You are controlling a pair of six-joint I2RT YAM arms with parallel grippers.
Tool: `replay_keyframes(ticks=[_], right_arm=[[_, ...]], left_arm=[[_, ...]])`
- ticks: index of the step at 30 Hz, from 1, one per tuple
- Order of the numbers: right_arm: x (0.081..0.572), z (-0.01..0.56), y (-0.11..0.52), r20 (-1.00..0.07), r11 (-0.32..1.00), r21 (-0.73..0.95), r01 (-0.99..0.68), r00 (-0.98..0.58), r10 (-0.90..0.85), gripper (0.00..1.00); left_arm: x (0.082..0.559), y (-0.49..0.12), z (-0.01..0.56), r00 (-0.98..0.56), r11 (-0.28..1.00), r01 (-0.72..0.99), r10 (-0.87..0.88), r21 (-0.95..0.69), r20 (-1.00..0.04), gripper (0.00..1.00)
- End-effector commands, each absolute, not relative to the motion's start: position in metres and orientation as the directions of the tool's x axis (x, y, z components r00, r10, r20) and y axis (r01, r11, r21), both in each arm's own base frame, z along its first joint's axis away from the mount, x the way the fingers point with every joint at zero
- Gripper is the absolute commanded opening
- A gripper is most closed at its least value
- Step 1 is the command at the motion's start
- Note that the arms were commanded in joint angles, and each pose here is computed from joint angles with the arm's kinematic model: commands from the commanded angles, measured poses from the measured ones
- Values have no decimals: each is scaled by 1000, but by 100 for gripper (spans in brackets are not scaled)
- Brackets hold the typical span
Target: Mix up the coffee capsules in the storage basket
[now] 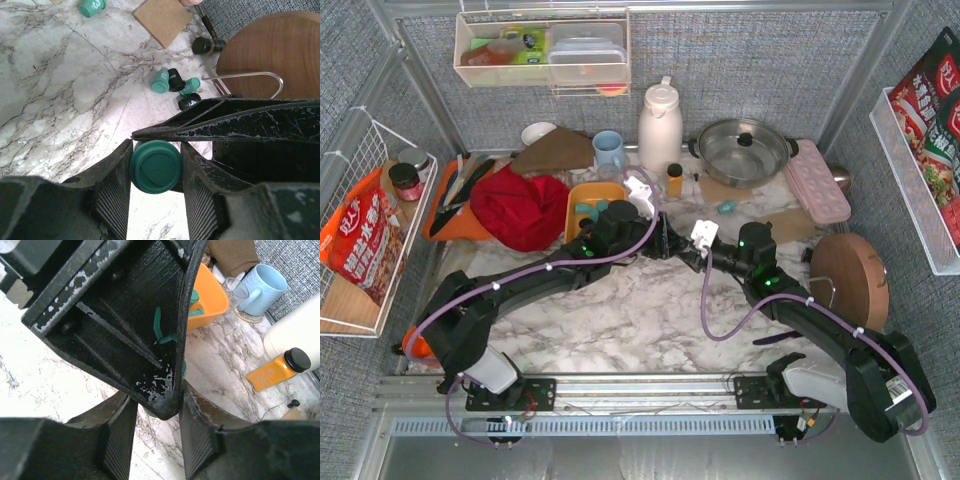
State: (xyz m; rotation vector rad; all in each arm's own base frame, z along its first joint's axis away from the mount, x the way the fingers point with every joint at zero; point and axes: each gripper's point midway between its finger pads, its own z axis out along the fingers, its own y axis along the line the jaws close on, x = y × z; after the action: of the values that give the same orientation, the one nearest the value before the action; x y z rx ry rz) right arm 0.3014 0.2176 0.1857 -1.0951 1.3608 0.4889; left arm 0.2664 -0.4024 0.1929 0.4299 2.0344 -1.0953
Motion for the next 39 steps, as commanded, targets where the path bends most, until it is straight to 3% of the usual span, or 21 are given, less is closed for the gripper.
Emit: replay_keyframes(ticks=[1, 8, 16, 22, 26, 31, 39], right_arm=[[306, 197, 218, -931, 477, -347, -808, 232, -283, 47], [308, 194, 216, -930, 487, -343, -803, 216, -299, 66], [318, 203, 196, -936, 600, -322, -732, 150, -319, 68], [327, 202, 170, -958, 757, -211, -618, -24, -287, 67], [333, 200, 136, -959, 896, -114, -429, -188, -212, 66], [327, 185, 77, -933, 996, -54, -73, -351, -76, 66], [307, 143, 16, -882, 942, -6, 334, -445, 152, 67]], left_arm=[[269, -402, 203, -635, 574, 598, -87, -559, -768, 27], [272, -393, 207, -612, 607, 592, -90, -530, -786, 27], [312, -328, 196, -525, 833, 428, -87, -351, -847, 27], [356, -260, 172, -526, 915, 234, -164, -328, -834, 28], [373, -238, 150, -541, 944, 157, -164, -291, -825, 29], [388, -227, 119, -580, 962, 99, -151, -253, -801, 35], [395, -230, 98, -613, 967, 69, -154, -247, -775, 65]])
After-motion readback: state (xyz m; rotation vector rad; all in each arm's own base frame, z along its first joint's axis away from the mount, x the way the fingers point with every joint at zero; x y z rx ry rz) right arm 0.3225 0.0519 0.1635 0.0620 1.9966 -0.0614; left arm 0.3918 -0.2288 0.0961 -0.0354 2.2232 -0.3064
